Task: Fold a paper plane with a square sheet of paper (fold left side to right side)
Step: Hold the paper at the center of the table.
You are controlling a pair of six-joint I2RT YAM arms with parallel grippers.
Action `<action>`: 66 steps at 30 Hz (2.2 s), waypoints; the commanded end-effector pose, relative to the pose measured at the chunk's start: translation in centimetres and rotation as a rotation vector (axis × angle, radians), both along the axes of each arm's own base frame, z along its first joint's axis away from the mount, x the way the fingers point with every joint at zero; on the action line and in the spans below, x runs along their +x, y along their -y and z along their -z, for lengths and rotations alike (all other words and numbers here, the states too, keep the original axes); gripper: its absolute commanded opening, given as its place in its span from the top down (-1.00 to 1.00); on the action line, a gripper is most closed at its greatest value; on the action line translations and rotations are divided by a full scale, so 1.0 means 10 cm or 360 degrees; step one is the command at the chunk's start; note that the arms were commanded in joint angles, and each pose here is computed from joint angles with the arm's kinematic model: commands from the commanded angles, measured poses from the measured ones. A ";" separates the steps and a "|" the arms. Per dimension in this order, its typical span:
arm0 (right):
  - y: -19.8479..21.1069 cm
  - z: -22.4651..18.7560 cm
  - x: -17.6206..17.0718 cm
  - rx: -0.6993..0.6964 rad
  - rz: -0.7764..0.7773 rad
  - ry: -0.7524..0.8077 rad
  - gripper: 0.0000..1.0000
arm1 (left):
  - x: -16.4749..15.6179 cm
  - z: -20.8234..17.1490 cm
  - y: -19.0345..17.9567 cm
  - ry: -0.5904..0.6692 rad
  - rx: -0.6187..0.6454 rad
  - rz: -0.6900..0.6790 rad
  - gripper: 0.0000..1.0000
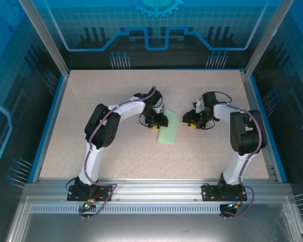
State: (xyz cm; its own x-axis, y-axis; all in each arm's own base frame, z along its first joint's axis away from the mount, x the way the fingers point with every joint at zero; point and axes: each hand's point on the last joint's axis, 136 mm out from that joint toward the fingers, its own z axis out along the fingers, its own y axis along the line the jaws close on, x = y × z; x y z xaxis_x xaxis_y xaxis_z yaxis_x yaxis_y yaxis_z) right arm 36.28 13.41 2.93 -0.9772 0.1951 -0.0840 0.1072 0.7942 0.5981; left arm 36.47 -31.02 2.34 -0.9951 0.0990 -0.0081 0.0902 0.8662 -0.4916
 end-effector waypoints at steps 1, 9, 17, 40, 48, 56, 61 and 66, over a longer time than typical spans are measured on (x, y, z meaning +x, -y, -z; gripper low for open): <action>-0.06 -0.02 -0.03 0.0027 -0.0015 -0.0020 0.04 | -0.13 0.21 0.10 -0.0085 0.0031 0.0045 0.00; -0.13 -0.04 -0.03 0.0032 -0.0035 -0.0018 0.04 | -0.14 0.24 0.10 -0.0097 0.0041 0.0052 -0.01; -0.19 -0.06 -0.02 0.0036 -0.0051 -0.0013 0.05 | -0.16 0.24 0.12 -0.0101 0.0044 0.0069 -0.01; -0.37 -0.10 -0.01 0.0079 -0.0083 -0.0013 0.12 | -0.18 0.28 0.12 -0.0116 0.0054 0.0086 -0.03; -0.56 -0.11 0.00 0.0173 -0.0103 -0.0031 0.51 | -0.18 0.29 0.12 -0.0113 0.0055 0.0091 -0.04; -0.72 0.04 0.00 0.0151 -0.0140 -0.0079 0.70 | -0.18 0.29 0.12 -0.0114 0.0060 0.0090 -0.03; -0.68 0.19 -0.07 0.0069 -0.0148 -0.0147 0.71 | -0.19 0.28 0.11 -0.0111 0.0066 0.0091 -0.03; -0.59 0.32 -0.15 -0.0029 -0.0153 -0.0215 0.71 | -0.14 0.14 0.09 -0.0047 0.0074 0.0098 -0.04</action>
State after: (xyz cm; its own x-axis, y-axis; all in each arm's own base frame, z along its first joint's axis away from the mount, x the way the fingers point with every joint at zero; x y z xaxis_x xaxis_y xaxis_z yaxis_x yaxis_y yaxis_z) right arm 35.83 19.84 1.29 -0.9936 0.1129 -0.0026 0.0862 0.7732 0.6283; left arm 36.52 -31.10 2.23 -0.9948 0.1019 0.0080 0.0856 0.8740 -0.4784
